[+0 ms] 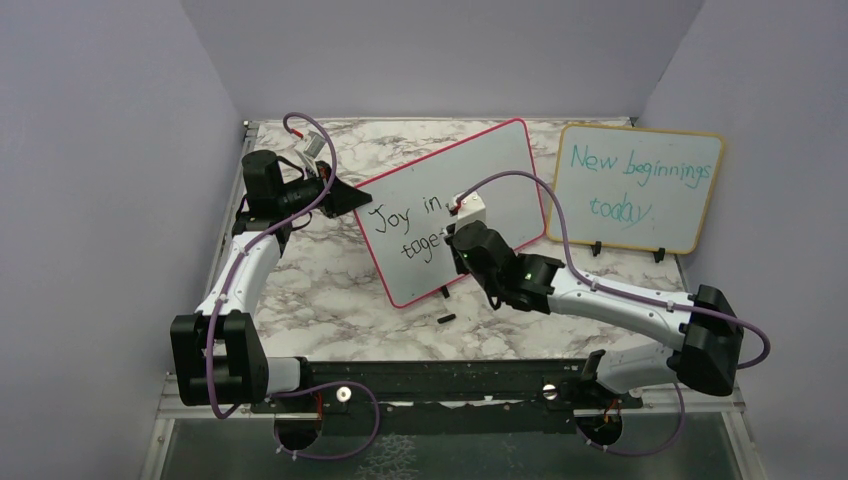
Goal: Write a sentence on the whiteboard
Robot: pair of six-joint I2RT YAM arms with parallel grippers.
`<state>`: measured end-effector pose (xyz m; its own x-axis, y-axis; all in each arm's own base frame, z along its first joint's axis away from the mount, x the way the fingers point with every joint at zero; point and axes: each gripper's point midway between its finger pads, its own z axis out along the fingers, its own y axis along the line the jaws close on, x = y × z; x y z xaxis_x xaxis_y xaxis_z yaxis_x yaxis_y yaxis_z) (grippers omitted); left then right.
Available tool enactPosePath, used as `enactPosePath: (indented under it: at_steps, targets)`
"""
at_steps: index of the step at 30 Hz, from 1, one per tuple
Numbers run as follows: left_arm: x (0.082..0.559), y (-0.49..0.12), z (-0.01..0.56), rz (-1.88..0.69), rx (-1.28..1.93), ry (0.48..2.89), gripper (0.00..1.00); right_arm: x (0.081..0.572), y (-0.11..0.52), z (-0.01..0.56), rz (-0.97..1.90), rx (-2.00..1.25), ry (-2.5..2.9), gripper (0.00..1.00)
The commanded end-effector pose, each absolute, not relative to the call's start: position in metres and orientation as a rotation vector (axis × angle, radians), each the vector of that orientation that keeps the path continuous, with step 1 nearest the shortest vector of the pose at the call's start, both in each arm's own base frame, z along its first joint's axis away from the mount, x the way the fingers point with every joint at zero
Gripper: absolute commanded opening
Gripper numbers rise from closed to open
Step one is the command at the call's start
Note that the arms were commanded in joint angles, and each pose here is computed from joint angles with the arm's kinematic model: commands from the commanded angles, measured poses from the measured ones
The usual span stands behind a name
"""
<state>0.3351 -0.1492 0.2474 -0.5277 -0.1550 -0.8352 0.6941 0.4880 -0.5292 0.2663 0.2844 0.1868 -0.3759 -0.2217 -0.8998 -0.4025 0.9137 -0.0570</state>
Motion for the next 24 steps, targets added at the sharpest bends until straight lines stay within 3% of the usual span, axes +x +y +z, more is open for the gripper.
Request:
enactPosePath:
  at_steps: [1,24]
  targets:
    - [0.347,-0.14,0.214,-1.037,0.42,1.905,0.0,0.272,0.291,0.198,0.219,-0.443,1.954,0.01]
    - [0.347,-0.139,0.213,-1.037,0.418,1.907,0.0,0.255,0.281,0.167,0.199,-0.499,2.065,0.01]
